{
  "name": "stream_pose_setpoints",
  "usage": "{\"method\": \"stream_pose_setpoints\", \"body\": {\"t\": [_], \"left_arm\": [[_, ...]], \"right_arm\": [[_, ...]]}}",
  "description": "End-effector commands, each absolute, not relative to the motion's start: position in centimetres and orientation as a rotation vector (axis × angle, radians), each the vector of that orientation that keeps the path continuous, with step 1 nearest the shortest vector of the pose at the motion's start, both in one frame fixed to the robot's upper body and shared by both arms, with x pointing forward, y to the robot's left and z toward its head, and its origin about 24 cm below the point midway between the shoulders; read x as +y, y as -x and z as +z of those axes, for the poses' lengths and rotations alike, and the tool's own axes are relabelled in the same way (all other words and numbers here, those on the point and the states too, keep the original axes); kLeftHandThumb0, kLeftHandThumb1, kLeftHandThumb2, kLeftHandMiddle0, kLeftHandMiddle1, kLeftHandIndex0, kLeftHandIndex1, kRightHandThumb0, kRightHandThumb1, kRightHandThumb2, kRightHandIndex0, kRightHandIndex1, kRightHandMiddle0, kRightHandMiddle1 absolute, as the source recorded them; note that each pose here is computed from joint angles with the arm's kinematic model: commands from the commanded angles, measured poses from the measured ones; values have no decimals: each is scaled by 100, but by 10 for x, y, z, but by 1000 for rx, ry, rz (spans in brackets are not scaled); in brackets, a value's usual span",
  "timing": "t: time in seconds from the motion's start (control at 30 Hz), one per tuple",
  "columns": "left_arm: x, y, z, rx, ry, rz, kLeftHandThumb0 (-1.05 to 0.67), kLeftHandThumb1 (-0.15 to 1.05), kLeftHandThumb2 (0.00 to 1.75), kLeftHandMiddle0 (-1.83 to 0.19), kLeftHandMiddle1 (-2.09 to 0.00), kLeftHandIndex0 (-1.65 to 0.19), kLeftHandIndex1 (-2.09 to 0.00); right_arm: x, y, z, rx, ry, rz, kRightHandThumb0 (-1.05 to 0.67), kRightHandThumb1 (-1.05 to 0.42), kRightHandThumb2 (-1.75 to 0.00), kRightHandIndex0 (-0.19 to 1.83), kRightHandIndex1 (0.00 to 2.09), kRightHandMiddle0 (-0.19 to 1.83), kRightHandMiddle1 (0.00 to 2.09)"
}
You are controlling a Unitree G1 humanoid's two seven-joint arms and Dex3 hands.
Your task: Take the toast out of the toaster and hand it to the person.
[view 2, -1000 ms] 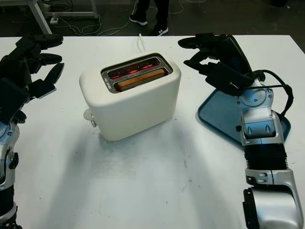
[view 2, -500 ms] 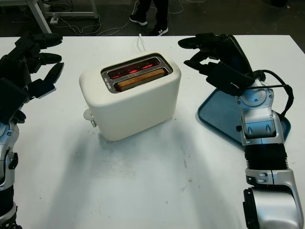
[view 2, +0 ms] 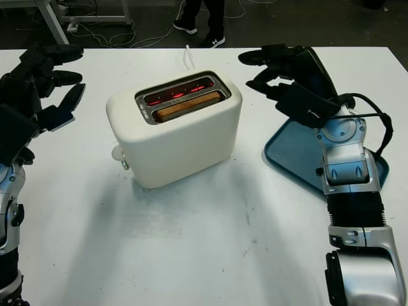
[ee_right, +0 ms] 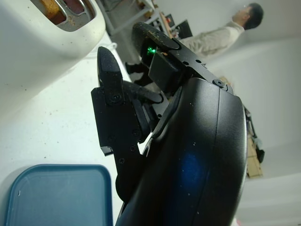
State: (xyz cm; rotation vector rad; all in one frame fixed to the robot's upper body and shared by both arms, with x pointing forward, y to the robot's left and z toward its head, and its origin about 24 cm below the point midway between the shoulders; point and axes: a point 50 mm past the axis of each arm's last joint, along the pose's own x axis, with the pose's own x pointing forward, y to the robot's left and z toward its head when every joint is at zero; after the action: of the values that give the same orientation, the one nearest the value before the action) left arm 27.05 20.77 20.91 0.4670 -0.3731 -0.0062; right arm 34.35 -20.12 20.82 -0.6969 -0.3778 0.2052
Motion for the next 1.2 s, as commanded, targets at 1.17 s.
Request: {"method": "stream_pose_setpoints", "body": {"t": [1.17], "left_arm": [[208, -270, 211, -387, -468, -10, -39, 92, 54, -5, -110, -15, -75]], "right_arm": [[-193, -342, 228, -390, 724, 167, -25, -92, -6, 62, 63, 83, 1]]}}
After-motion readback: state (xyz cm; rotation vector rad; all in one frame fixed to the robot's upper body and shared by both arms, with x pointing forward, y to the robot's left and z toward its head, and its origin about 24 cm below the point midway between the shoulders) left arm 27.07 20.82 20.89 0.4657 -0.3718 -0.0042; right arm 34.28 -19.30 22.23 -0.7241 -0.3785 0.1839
